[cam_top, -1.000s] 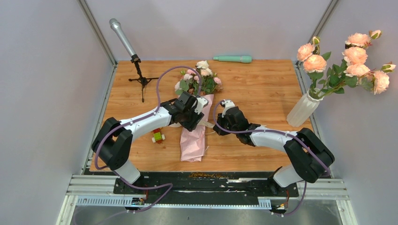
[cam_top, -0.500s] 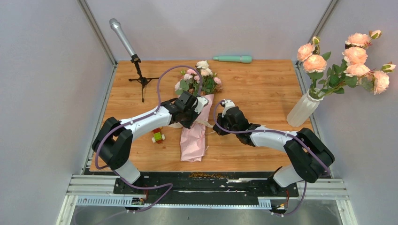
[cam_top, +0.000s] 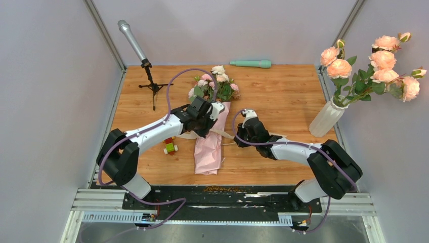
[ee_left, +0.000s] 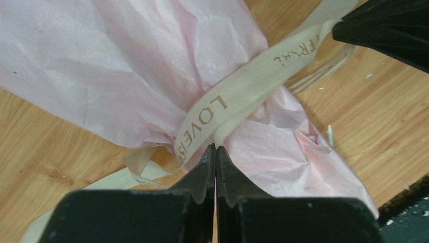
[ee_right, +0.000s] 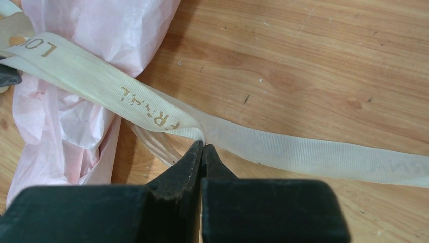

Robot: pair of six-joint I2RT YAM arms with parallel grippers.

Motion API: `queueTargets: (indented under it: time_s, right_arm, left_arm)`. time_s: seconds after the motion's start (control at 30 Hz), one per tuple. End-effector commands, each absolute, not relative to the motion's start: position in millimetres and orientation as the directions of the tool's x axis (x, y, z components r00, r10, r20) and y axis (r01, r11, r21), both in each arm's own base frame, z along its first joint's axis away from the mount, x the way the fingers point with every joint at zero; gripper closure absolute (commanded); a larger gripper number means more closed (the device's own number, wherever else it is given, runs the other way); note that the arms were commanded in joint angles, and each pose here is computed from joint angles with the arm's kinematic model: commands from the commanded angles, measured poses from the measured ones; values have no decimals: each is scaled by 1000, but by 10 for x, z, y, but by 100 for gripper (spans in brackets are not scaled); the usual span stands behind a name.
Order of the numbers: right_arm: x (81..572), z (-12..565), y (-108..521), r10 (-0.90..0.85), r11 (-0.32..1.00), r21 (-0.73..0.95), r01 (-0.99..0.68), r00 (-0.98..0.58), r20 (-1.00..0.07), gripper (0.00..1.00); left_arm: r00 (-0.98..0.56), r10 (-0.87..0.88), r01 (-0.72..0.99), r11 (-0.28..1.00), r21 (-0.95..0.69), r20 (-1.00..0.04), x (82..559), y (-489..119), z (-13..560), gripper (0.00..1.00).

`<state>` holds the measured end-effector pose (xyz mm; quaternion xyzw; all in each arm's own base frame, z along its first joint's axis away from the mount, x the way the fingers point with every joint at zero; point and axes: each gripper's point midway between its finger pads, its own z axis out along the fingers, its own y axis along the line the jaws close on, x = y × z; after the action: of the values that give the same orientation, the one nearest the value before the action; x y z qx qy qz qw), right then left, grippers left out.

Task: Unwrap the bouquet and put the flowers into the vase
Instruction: Untie the ribbon from the wrapping paper.

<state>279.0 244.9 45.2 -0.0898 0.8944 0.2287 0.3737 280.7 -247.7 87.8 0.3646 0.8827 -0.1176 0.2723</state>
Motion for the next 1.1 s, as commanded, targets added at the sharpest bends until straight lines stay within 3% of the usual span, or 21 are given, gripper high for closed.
queueTargets:
  time_s: [0.0, 0.2, 0.4, 0.67, 1.07]
  right_arm:
    - [2855, 563, 2362, 66, 899, 341, -276, -682, -728, 100]
    - [2844, 536, 2285, 94, 911, 340, -232, -687, -721, 100]
    - [2818, 508, 2239, 97, 918, 333, -215, -693, -714, 100]
    - [2772, 490, 2167, 108, 923, 330, -196, -693, -713, 100]
    - [2711, 445, 2090, 111, 930, 322, -179, -698, -708, 100]
  left_arm:
    - [-615, 517, 699, 706, -108, -596, 2767, -2669, 1078, 100]
    - [-654, 422, 597, 797, -86, -627, 2804, -2454, 1242, 100]
    - [-733, 177, 469, 832, -298, -657, 2835, -2300, 1328, 100]
    - [-759, -50, 266, 886, -379, -650, 2937, -1846, 1193, 100]
    - [-726, -338, 25, 858, -514, -599, 2951, -1310, 888, 100]
